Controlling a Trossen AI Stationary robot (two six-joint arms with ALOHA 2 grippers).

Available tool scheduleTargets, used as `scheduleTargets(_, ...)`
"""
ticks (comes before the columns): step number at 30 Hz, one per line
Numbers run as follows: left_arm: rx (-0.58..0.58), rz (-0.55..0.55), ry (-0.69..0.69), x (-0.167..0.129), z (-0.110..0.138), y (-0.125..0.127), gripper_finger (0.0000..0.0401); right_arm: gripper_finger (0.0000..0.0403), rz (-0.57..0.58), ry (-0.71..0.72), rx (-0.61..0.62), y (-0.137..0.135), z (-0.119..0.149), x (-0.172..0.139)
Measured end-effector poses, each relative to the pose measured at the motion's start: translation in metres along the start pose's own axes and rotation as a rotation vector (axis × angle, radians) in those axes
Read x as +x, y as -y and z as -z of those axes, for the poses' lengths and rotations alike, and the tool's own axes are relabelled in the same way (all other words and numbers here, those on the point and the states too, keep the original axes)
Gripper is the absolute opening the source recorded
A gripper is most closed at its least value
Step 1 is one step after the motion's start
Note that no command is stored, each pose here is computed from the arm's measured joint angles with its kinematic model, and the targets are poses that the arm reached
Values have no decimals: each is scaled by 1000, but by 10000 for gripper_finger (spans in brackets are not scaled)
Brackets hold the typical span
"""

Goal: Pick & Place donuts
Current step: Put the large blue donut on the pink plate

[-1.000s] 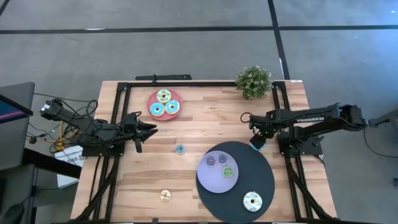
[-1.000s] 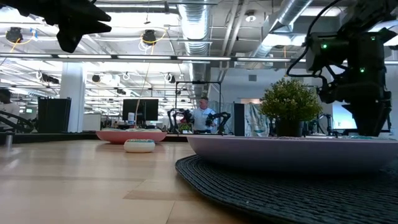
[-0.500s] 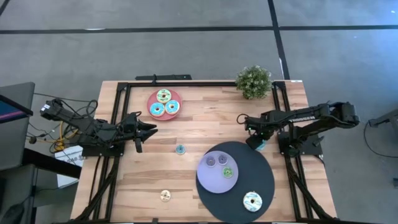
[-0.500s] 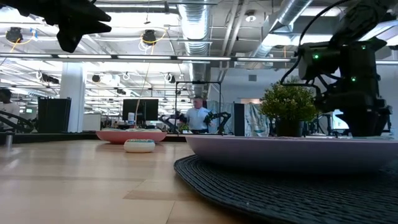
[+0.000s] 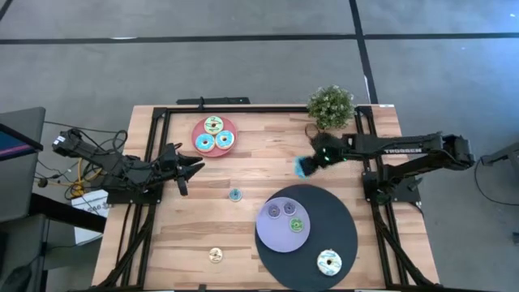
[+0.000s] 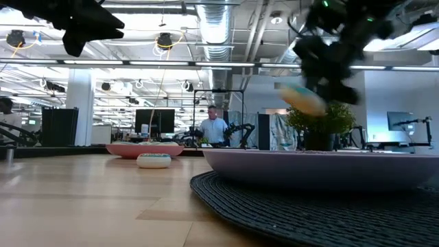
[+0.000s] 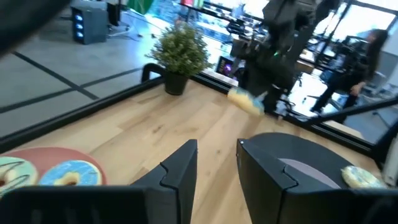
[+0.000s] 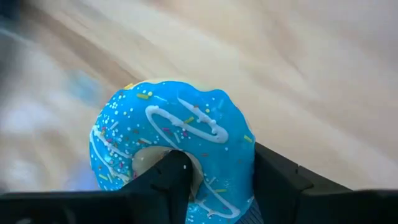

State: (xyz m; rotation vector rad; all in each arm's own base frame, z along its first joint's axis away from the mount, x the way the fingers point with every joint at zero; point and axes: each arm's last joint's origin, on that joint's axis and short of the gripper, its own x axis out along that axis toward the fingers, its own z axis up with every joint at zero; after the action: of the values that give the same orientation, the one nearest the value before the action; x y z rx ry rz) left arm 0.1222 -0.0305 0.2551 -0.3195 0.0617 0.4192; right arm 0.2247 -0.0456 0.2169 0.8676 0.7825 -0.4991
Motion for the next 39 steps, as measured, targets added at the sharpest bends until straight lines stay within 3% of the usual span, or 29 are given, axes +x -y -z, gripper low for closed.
scheduleTargets(4,1,-30,13,0,0,-1,105,140,-181,209,-58,-27,-37,6)
scheduleTargets(7,0,-39,18,0,-1,-1,105,139,-201,259,-125,-49,-64,17)
scheduleTargets(16,30,-45,19,0,0,-1,105,138,-82,162,-259,-95,-136,95)
scheduleTargets(21,30,-49,21,0,-1,-1,105,138,-105,111,-311,-113,-175,137)
scheduleTargets(25,29,-63,27,0,-1,-2,105,138,-121,77,-361,-121,-195,167)
scheduleTargets(30,21,-63,28,0,-1,-2,105,138,-83,43,-332,-119,-211,197)
scheduleTargets(39,-34,-62,29,0,-1,-2,105,151,-21,62,-240,-105,-224,219)
